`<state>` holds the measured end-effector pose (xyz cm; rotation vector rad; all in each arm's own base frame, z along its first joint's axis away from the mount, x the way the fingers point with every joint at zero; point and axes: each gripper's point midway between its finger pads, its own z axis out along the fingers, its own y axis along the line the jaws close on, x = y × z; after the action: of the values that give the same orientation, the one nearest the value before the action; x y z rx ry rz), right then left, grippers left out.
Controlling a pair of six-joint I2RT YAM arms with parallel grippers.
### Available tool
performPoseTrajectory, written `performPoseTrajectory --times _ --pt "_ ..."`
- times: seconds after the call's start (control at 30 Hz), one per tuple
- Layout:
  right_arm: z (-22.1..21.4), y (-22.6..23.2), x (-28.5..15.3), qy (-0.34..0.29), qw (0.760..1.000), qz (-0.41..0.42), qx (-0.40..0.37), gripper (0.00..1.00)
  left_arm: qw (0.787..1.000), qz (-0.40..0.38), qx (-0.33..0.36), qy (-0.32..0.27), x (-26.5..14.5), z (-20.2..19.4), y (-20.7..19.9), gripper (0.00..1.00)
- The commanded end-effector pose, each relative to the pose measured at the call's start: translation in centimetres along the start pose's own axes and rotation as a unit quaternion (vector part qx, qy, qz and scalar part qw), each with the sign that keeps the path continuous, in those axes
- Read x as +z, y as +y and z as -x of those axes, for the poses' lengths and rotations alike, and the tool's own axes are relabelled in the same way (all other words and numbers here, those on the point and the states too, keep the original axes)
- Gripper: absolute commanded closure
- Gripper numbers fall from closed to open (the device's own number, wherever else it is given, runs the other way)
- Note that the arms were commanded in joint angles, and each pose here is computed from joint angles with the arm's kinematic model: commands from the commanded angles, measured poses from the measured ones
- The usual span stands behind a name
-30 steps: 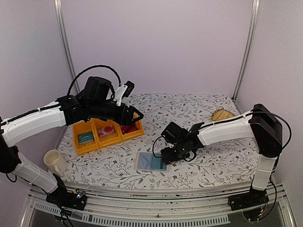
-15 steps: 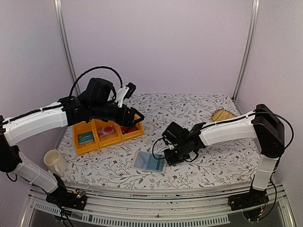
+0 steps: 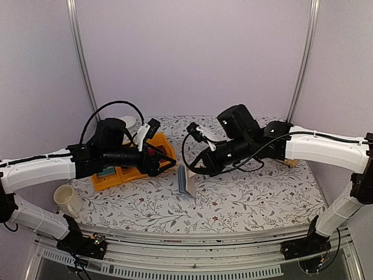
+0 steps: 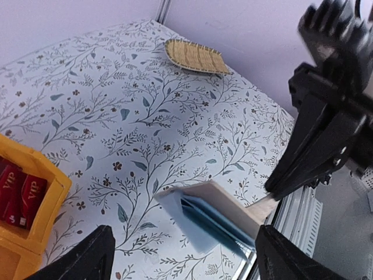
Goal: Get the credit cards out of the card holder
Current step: Pick up the card holder from the center of the board, then pass from the right arm to the left
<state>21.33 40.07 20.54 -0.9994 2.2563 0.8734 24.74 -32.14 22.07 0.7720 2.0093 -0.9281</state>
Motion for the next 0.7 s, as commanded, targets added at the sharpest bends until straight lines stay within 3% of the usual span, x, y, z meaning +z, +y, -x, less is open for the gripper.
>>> performPoseTrajectory --times 0.0,0.13,0.37,0.6,0.67 --pt "4.3 6.9 -5.8 -0.080 0.977 0.142 -0.141 0.98 0.985 -0.060 0.058 -0.150 -3.6 4.5 -3.3 0.03" --pt "5.8 10.8 -11.1 -0.143 0.934 0.223 -0.238 0.98 0.969 -0.101 0.104 -0.198 -5.7 3.5 -5.0 0.02" --pt "6.9 14.4 -18.5 -0.217 0.862 0.319 -0.328 0.98 0.964 -0.118 0.155 -0.181 -5.8 0.5 -5.6 0.06" --pt "7.9 15.5 -19.7 -0.227 0.842 0.336 -0.357 0.98 0.919 -0.218 0.220 -0.246 -7.5 -0.9 -9.7 0.02" --pt "8.2 15.6 -19.3 -0.212 0.842 0.342 -0.359 0.98 0.900 -0.219 0.278 -0.255 -7.5 -0.7 -11.3 0.02"
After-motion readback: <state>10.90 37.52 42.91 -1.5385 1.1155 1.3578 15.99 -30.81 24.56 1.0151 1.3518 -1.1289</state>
